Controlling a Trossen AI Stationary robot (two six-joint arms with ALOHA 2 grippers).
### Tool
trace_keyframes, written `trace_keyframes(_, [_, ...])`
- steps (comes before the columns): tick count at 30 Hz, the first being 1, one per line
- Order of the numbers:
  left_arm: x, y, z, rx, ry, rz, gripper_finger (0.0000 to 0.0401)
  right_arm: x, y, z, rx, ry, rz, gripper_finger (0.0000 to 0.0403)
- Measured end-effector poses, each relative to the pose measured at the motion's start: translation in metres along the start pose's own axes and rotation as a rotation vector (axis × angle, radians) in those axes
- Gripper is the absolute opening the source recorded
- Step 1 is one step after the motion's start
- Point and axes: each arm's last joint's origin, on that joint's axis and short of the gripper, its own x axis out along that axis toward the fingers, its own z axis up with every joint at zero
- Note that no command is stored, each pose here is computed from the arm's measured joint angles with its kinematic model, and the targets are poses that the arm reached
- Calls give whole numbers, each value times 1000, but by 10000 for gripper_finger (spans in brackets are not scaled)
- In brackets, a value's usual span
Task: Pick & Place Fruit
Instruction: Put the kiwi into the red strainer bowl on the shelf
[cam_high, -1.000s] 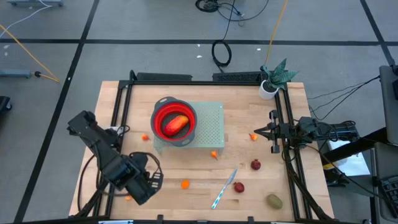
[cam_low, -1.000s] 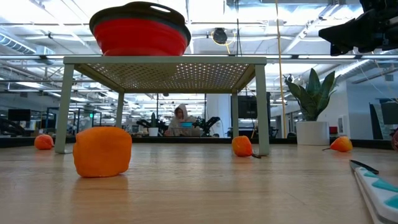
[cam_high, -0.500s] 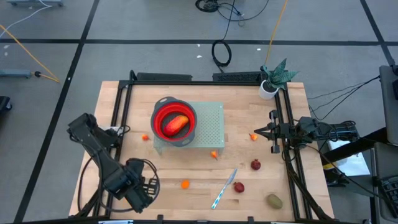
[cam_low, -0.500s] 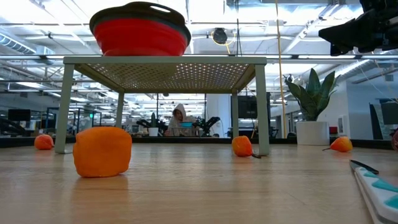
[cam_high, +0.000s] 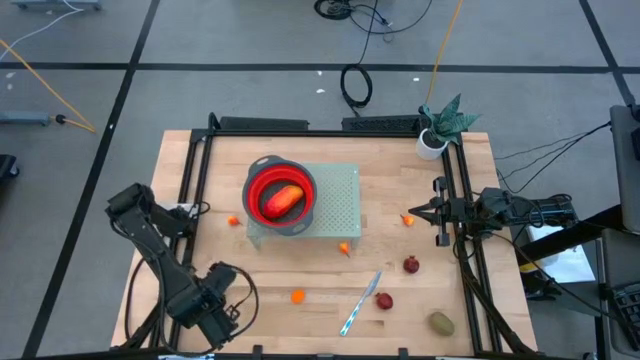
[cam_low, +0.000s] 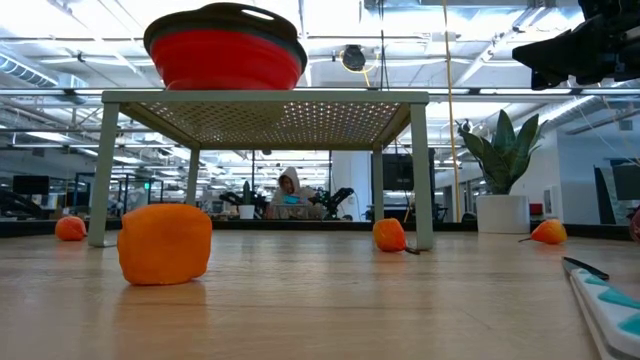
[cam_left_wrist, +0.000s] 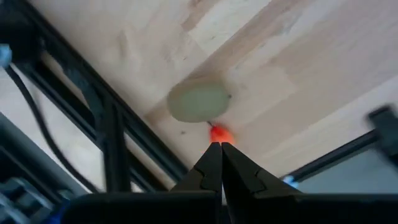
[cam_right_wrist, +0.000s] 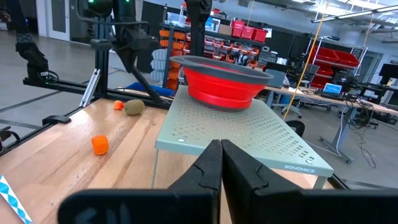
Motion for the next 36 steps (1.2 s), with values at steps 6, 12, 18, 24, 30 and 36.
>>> trace_keyframes(6, [11, 4, -12, 269, -35, 39, 2, 0, 0, 0, 0, 0, 0, 0])
trace_keyframes(12, [23, 9, -25, 533, -124, 95, 22, 0, 0, 0, 0, 0, 0, 0])
trace_keyframes(18, [32, 14, -36, 793, -132, 148, 36, 0, 0, 0, 0, 0, 0, 0])
trace_keyframes(24, [42, 19, -43, 920, -129, 196, 62, 0, 0, 0, 0, 0, 0, 0])
trace_keyframes(30, [47, 20, -44, 958, -161, 215, 106, 0, 0, 0, 0, 0, 0, 0])
trace_keyframes(36, [47, 15, -45, 955, -190, 162, 166, 0, 0, 0, 0, 0, 0, 0])
